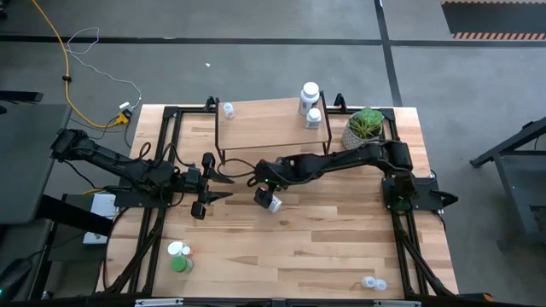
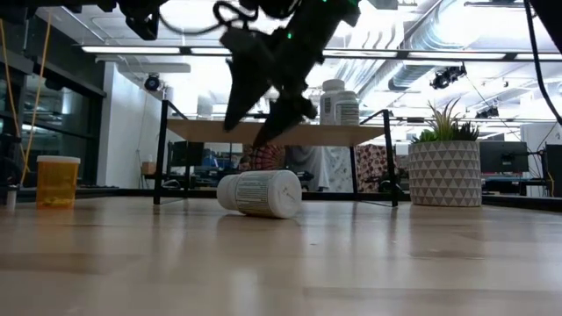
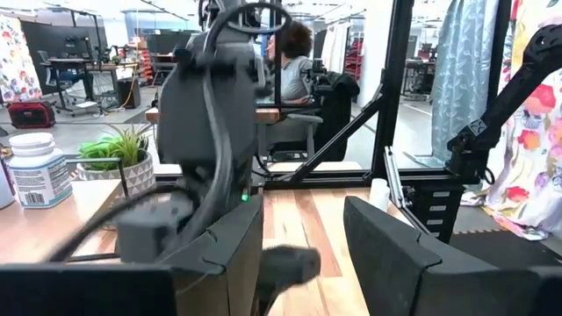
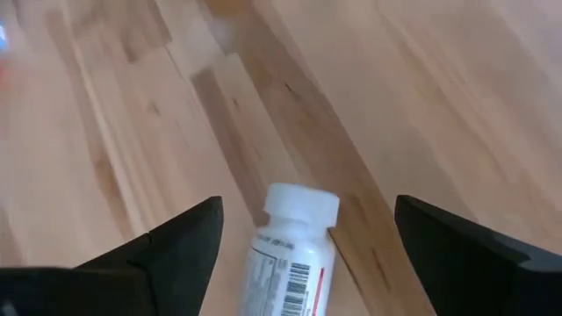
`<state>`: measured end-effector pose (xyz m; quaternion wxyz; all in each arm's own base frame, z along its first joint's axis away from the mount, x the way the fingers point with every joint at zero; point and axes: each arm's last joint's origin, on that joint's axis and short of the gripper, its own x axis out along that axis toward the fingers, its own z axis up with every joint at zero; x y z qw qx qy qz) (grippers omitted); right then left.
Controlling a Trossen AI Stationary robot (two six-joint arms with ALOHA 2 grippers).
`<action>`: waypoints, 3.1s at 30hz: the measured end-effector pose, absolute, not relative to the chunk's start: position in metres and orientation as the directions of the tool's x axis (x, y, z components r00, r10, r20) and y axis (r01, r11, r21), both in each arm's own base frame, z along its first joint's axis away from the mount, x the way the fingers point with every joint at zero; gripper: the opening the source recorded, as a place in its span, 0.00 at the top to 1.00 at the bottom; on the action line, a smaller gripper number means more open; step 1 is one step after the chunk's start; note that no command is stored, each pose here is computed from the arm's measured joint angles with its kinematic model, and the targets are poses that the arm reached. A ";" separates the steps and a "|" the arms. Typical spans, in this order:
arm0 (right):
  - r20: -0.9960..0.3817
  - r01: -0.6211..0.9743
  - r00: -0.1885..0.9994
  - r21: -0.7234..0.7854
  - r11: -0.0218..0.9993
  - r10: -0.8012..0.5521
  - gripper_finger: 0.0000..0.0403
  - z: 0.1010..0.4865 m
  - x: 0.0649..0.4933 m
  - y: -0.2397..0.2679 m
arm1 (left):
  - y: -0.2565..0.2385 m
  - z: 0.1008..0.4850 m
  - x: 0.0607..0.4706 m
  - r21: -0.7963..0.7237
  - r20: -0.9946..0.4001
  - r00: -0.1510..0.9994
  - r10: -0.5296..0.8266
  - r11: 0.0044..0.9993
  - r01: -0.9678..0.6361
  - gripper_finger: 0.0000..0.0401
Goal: Pick and place medicine bottles onto shelf by color
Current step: Put the right white pill bottle on the shelf
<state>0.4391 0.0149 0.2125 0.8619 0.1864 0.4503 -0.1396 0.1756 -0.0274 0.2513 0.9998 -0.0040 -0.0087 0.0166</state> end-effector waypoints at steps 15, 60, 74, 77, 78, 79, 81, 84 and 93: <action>-0.864 0.385 0.503 0.217 0.897 -0.007 0.19 0.156 0.457 0.017 | -0.027 0.251 0.176 -0.009 0.018 0.999 0.033 0.999 -0.033 0.63; -0.949 0.279 0.248 -0.123 0.952 -0.196 0.55 0.159 0.398 0.060 | -0.027 0.252 0.175 -0.033 0.020 0.999 0.033 0.999 -0.032 0.63; -0.381 0.282 0.903 0.179 0.943 -0.198 0.54 0.199 0.315 0.080 | -0.027 0.253 0.175 -0.048 0.030 0.998 0.054 0.997 -0.052 0.63; -0.096 0.271 0.961 0.136 0.953 -0.260 0.54 0.214 0.314 0.074 | -0.027 0.253 0.175 -0.049 0.030 0.998 0.055 0.997 -0.053 0.63; -0.013 0.288 0.957 0.126 0.949 -0.289 0.54 0.219 0.314 0.071 | -0.027 0.253 0.175 -0.049 0.031 0.998 0.055 0.997 -0.054 0.63; 0.054 0.312 0.946 0.114 0.943 -0.319 0.54 0.222 0.315 0.066 | -0.027 0.253 0.175 -0.049 0.030 0.998 0.056 0.997 -0.054 0.63; 0.153 0.359 0.917 0.090 0.929 -0.369 0.54 0.226 0.317 0.057 | -0.027 0.253 0.175 -0.049 0.030 0.998 0.056 0.997 -0.055 0.63; 0.217 0.428 0.878 0.045 0.903 -0.427 0.54 0.226 0.325 0.043 | -0.027 0.253 0.175 -0.045 0.031 0.998 0.056 0.997 -0.055 0.63; 0.270 0.766 0.625 -0.032 0.642 -0.732 0.54 0.215 0.364 0.003 | -0.027 0.253 0.175 -0.023 0.030 0.998 0.056 0.998 -0.055 0.63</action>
